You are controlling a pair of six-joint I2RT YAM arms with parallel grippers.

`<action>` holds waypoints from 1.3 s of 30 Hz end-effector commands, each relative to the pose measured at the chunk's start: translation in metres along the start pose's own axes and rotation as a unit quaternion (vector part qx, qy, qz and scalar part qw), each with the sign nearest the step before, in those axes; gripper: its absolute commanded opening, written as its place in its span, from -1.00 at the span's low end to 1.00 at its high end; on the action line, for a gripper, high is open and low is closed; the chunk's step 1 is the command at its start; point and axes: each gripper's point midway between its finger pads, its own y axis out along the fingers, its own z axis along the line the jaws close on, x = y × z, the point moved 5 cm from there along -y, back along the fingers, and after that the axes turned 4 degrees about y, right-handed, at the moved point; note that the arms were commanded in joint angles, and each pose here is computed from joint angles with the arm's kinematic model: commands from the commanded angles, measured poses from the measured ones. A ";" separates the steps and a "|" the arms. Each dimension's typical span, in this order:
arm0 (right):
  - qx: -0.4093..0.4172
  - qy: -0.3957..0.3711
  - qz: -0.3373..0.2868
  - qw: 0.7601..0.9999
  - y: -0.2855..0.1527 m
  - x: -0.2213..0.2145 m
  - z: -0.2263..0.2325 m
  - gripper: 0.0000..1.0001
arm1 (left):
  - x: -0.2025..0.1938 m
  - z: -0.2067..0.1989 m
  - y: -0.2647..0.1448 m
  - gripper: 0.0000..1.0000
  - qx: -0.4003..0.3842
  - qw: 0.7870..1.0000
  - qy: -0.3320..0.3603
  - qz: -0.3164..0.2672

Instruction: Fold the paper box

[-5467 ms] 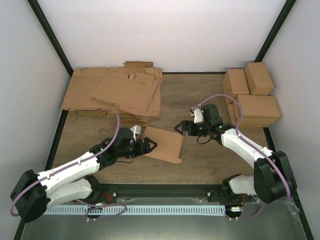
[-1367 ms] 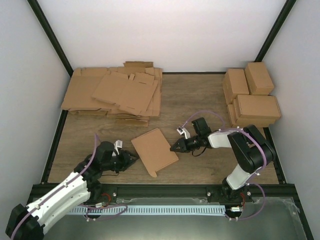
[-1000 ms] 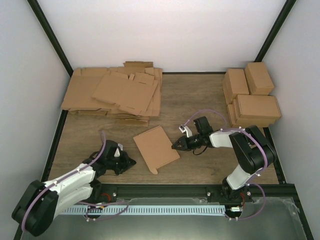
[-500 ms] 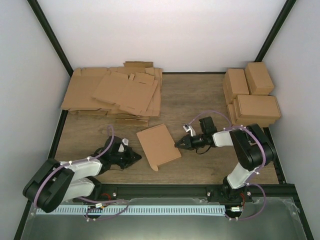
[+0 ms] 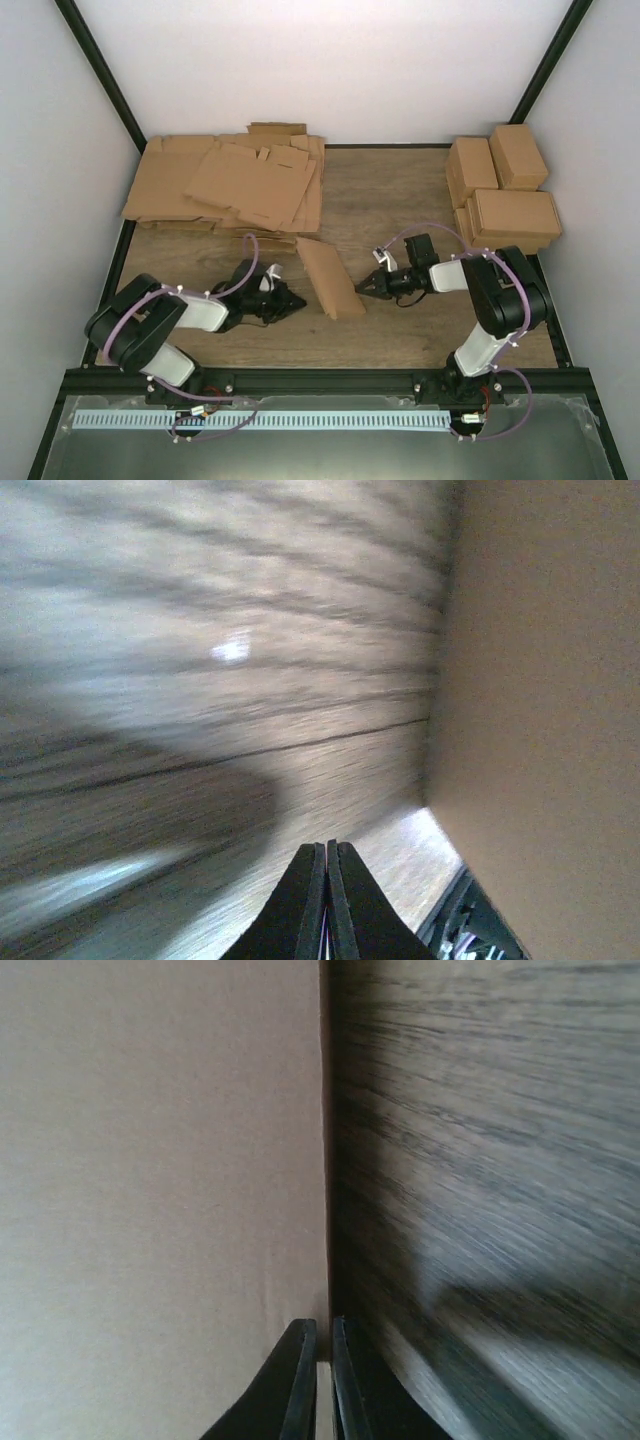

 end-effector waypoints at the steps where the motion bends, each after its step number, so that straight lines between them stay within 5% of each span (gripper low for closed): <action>1: -0.019 0.018 0.007 1.000 0.001 -0.008 -0.012 -0.85 | 0.011 -0.048 0.015 -0.92 -0.062 0.996 0.060 -0.004; 8: -0.029 0.012 0.010 0.999 0.002 -0.002 -0.011 -0.77 | 0.006 -0.098 0.037 -0.92 -0.081 0.989 0.123 -0.003; 21: -0.135 -0.057 0.011 0.989 0.017 0.015 0.010 -0.68 | -0.020 -0.088 0.050 -0.93 -0.021 0.990 0.134 0.036; 39: -0.092 -0.077 0.007 0.993 0.030 0.038 0.028 -0.63 | 0.015 -0.099 -0.013 -0.91 0.046 0.983 0.171 -0.038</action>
